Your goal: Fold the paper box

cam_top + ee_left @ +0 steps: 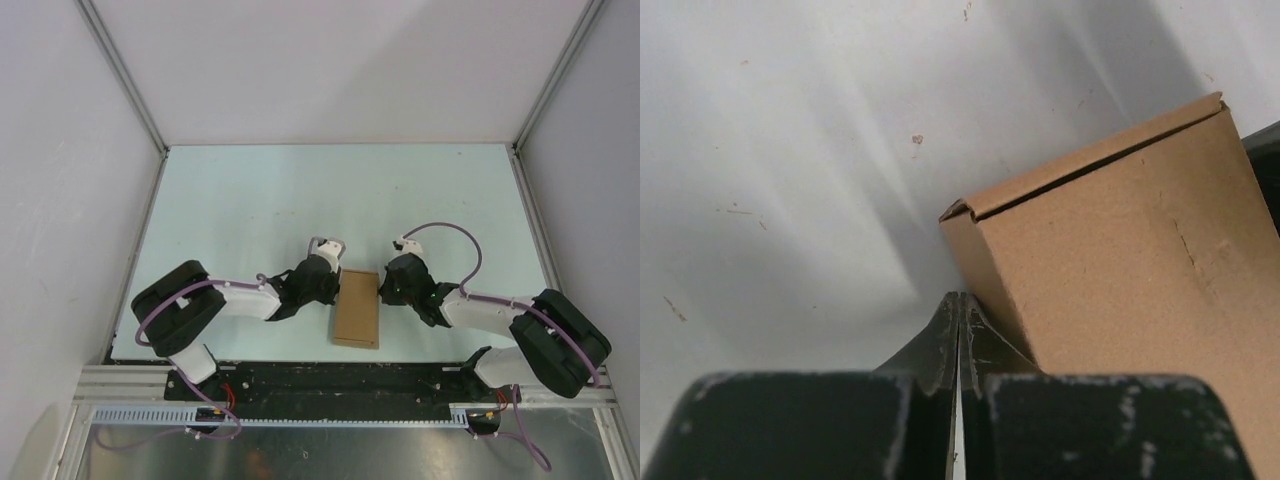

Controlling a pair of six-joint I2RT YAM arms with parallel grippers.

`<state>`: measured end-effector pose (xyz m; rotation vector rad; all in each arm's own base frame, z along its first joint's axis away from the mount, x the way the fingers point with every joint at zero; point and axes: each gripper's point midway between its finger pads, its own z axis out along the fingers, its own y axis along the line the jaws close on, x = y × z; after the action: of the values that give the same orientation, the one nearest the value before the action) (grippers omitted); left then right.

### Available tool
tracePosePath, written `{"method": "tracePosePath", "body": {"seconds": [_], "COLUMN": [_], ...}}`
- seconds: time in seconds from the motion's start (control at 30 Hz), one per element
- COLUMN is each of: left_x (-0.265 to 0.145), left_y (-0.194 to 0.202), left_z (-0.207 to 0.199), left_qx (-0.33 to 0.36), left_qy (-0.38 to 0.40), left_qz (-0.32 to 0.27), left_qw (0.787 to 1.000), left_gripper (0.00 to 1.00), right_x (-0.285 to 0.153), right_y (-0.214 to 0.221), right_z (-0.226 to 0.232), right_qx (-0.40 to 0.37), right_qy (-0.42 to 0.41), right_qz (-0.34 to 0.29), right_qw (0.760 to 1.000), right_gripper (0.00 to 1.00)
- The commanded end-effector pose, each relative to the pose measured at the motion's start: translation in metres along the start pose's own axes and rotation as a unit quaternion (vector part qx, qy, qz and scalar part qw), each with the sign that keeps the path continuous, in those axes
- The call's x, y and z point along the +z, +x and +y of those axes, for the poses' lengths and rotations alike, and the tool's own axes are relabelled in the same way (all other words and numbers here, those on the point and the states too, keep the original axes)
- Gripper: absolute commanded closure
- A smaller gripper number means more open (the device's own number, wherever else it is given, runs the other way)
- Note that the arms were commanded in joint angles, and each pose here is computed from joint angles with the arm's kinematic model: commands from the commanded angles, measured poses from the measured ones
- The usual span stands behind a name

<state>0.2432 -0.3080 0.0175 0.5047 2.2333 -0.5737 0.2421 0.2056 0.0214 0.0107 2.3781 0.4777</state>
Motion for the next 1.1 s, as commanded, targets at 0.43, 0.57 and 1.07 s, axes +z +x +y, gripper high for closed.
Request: {"method": "tracePosePath", "body": {"seconds": [0.43, 0.57, 1.07], "left_x": [0.016, 0.008, -0.059], "left_y": [-0.002, 0.007, 0.037], "left_z": [-0.028, 0.001, 0.036], "left_qx": [0.011, 0.010, -0.034], "left_qy": [0.035, -0.027, -0.086], "left_qz": [0.009, 0.000, -0.031], "left_qw": [0.999, 1.000, 0.995], "left_gripper": [1.00, 1.00, 0.98], "right_x": [0.009, 0.005, -0.040], "right_y": [-0.014, -0.012, 0.040], "right_z": [0.057, 0.029, 0.003], "right_qx": [-0.003, -0.005, -0.014], "right_qy": [-0.093, -0.032, 0.068], "right_qz": [-0.010, -0.008, 0.000], "right_qw": [0.996, 0.999, 0.998], "right_gripper": [1.00, 1.00, 0.94]}}
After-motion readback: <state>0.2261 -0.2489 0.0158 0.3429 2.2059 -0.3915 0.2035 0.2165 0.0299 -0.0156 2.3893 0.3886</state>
